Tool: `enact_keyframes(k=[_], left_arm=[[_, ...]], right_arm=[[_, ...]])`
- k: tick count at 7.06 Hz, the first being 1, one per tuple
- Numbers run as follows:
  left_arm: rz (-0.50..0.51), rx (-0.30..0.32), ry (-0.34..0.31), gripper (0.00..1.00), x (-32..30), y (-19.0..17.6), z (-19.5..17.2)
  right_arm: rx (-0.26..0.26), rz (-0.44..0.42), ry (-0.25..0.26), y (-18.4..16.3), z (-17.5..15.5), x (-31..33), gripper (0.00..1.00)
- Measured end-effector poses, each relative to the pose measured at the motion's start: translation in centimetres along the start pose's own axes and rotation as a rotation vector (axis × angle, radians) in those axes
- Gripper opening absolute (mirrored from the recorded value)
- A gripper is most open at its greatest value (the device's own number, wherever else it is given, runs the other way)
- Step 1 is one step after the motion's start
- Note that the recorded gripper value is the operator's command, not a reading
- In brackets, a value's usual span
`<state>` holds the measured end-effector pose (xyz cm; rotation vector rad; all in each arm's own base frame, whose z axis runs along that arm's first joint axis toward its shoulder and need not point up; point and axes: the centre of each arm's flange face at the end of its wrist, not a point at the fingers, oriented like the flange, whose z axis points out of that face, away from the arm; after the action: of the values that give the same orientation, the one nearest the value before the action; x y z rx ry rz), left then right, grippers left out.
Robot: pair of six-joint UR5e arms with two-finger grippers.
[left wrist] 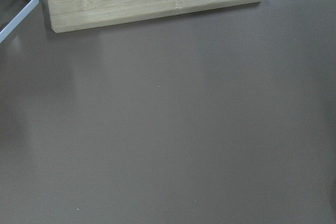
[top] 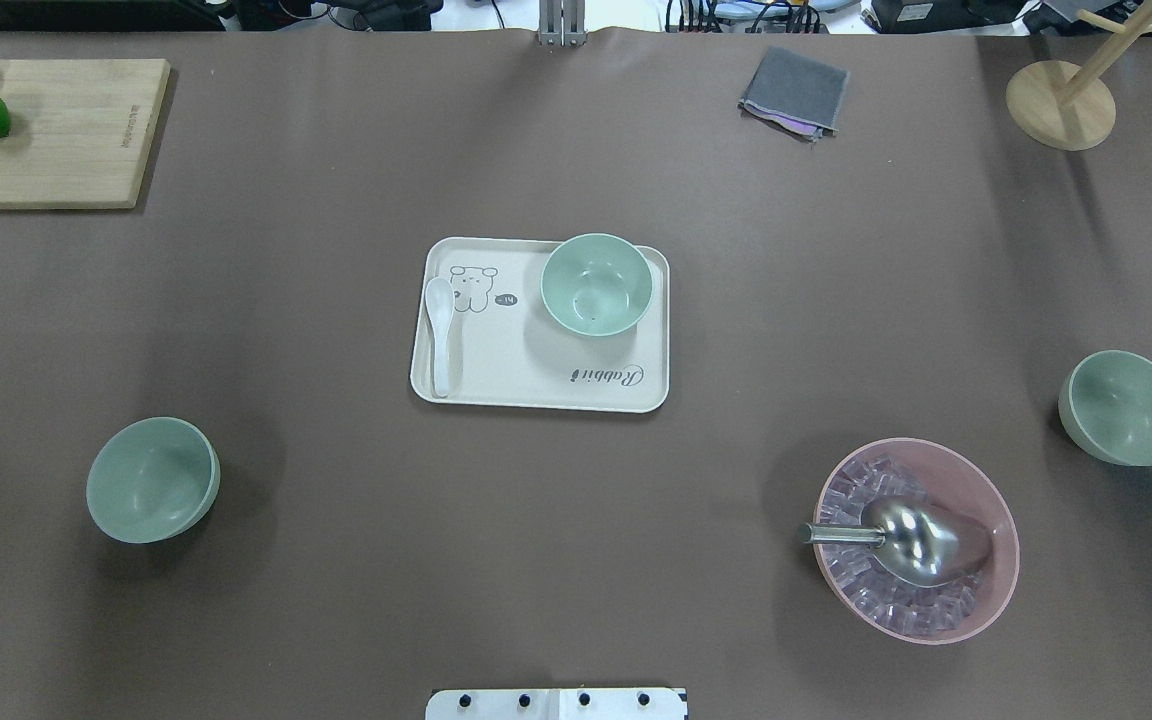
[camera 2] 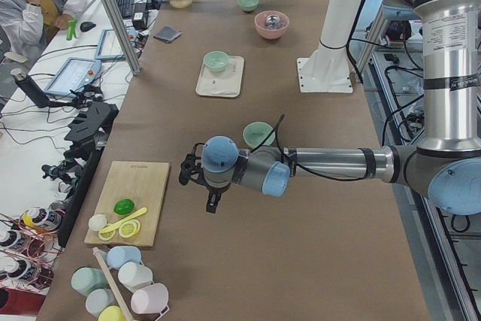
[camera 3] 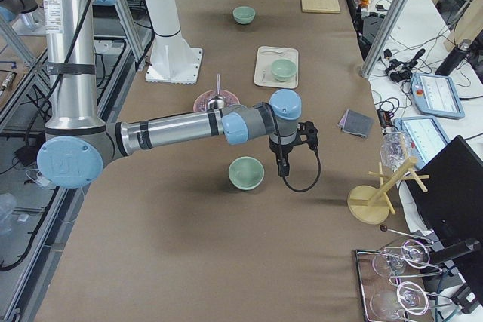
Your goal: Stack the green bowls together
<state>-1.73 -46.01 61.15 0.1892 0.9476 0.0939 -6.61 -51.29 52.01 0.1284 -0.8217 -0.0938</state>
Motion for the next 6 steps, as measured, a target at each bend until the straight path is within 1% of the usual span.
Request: enact_keyframes(k=[2,3,4,5,6], left_arm=[[-0.088,-0.029,0.022,0.97,6.0,-3.0,2.0],[-0.126,-0.046,0.032,0.97,8.9,-4.0,3.0],[-0.159,-0.069,0.037,0.97,12.5,-4.5,4.4],[-0.172,-0.088,0.025,0.97,16.1,-4.3,6.0],[-0.164,-0.099,0.006,0.97,18.8,-3.6,7.5]], right_arm=[[0.015,0.046,-0.011,-3.1,0.8,-7.9,1.00],[0.018,0.060,-0.006,-3.9,1.7,-11.1,1.00],[0.017,0.066,0.012,-3.9,2.7,-12.8,1.00],[0.007,0.076,0.039,-3.1,3.8,-12.6,1.00],[-0.017,0.094,0.066,-1.7,5.1,-10.9,1.00]])
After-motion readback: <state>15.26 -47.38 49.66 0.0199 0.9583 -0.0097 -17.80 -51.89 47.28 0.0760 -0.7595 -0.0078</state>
